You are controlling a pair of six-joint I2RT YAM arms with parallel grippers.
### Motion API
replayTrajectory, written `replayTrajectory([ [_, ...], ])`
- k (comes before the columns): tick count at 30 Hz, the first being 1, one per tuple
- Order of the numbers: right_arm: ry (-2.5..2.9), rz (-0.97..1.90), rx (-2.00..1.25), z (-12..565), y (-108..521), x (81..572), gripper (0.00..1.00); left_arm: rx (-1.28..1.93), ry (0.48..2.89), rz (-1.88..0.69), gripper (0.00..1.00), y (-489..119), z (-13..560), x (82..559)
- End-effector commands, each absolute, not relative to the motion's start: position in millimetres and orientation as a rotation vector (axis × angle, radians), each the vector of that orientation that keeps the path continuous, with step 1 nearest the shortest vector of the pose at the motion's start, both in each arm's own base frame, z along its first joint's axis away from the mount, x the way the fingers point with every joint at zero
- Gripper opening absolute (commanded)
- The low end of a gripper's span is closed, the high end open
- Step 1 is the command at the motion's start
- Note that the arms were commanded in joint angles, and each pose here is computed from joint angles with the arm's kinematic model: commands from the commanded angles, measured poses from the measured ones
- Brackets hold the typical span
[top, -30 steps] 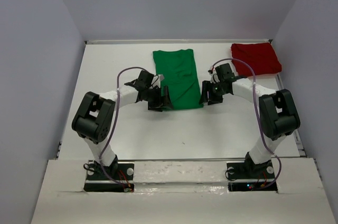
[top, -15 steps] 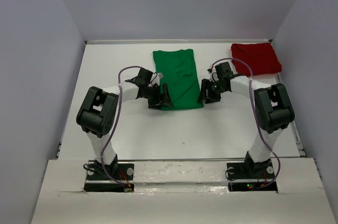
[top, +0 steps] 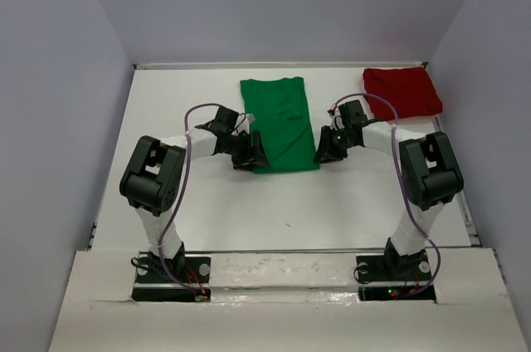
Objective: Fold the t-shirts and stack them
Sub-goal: Fold the tshirt
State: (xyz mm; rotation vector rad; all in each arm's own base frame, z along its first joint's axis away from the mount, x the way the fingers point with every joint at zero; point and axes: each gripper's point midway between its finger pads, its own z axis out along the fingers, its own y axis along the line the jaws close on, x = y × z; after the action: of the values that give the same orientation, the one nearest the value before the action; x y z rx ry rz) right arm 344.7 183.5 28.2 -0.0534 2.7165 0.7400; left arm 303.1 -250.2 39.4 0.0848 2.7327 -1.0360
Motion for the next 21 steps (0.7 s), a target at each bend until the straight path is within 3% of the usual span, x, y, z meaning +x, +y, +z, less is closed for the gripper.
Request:
replayTrajectory([
  [1, 2.754, 0.706, -0.042, 16.2, 178.9, 332.1, 0.29, 0.076, 2.735, -1.059, 0.58, -249.8, 37.3, 301.8],
  [3, 2.764, 0.701, -0.049, 12.0, 180.8, 328.9, 0.28, 0.073, 2.740, -1.060, 0.44, -249.7, 35.2, 300.9],
  [4, 2.774, 0.700, -0.057, 9.2, 183.0, 325.3, 0.27, 0.069, 2.744, -1.064, 0.32, -250.3, 34.3, 299.9],
  [11, 2.782, 0.716, -0.078, 6.3, 190.9, 321.3, 0.19, 0.070, 2.748, -1.060, 0.02, -248.7, 30.6, 296.9],
  [18, 2.769, 0.713, -0.081, 11.7, 192.5, 318.5, 0.00, 0.068, 2.743, -1.055, 0.00, -246.7, 32.1, 293.7],
  [21, 2.770, 0.713, -0.091, 14.8, 196.8, 309.6, 0.00, 0.067, 2.736, -1.049, 0.00, -245.0, 35.0, 291.7],
])
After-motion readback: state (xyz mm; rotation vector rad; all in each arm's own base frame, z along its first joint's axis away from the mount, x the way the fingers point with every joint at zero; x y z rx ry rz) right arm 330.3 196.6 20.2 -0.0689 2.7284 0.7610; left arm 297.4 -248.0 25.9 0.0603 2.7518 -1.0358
